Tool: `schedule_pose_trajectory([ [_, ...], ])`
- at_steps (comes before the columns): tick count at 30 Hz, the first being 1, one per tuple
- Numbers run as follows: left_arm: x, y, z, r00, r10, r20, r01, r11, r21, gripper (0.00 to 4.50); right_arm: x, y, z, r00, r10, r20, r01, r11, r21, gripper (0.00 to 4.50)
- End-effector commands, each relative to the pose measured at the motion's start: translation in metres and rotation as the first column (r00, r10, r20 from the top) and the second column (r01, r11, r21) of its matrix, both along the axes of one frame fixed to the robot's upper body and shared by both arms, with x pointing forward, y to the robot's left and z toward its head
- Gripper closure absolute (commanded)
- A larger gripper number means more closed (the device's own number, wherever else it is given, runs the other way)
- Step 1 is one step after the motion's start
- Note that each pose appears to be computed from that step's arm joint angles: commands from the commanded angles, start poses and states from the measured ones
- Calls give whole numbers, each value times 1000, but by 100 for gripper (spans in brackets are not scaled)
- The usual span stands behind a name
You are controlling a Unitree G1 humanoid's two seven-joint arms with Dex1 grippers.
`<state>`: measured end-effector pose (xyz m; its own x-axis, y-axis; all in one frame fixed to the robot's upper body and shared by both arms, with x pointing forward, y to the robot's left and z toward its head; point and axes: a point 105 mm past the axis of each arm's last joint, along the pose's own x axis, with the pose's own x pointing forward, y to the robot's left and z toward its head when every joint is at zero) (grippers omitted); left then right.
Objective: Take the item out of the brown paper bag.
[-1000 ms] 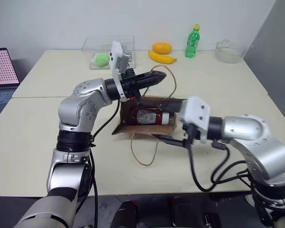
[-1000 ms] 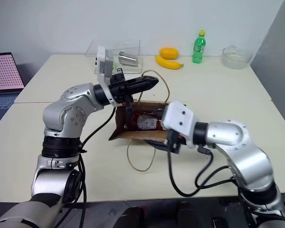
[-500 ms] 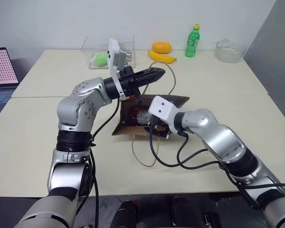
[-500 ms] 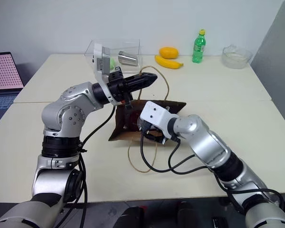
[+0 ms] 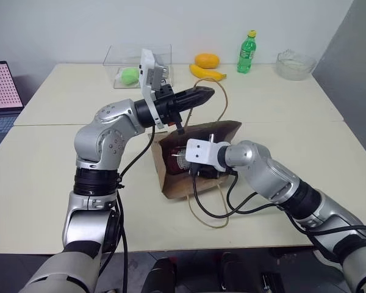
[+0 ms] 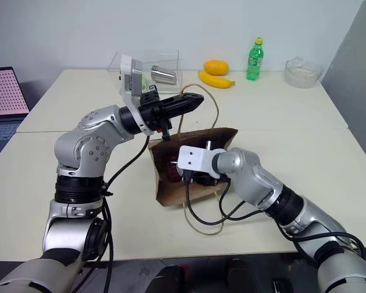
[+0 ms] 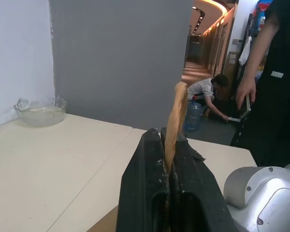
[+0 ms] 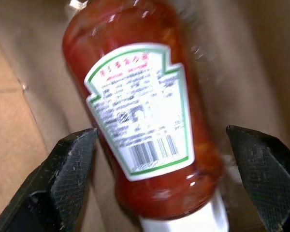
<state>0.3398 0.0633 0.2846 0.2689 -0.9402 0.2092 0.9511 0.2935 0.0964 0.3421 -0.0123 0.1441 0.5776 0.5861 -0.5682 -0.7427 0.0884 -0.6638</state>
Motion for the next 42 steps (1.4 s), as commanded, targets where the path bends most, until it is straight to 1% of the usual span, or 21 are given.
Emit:
schedule_pose_trajectory([
  [1,-9,-2,15,997,-23,70,25,999,-24,450,-2,3,7,998,45,52,-43,998,-38,0],
  [6,-9,-3,14,997,-25,73,27,999,-21,450,4,9,2,993,61,101,-52,994,-93,0],
  [12,-10,-5,13,997,-30,73,32,999,-17,450,16,13,-8,990,67,124,-48,987,-151,0],
  [18,-11,-5,11,997,-30,75,31,999,-12,450,28,10,-15,993,39,114,-21,988,-155,0],
  [21,-11,-5,10,997,-28,76,29,1000,-9,450,28,10,-17,993,44,109,-28,989,-145,59],
  [22,-11,-4,9,997,-27,76,28,1000,-8,450,28,11,-17,993,47,108,-31,989,-144,87],
  [23,-10,-4,9,997,-25,75,25,1000,-7,450,28,11,-15,992,51,112,-35,990,-136,118],
  [24,-10,-3,8,997,-21,75,21,1000,-5,450,27,12,-13,991,55,118,-40,991,-125,135],
  [25,-9,-2,8,997,-18,75,19,1000,-4,450,27,12,-11,991,58,123,-43,992,-117,138],
  [29,-5,1,8,997,8,78,-7,1000,-7,450,22,10,4,988,59,146,-52,997,-54,138],
  [33,0,4,9,996,30,81,-29,1000,-12,450,15,4,16,985,67,159,-64,998,-20,138],
  [42,10,10,10,992,85,94,-84,996,-13,450,-17,-10,41,986,107,124,-118,989,89,138],
])
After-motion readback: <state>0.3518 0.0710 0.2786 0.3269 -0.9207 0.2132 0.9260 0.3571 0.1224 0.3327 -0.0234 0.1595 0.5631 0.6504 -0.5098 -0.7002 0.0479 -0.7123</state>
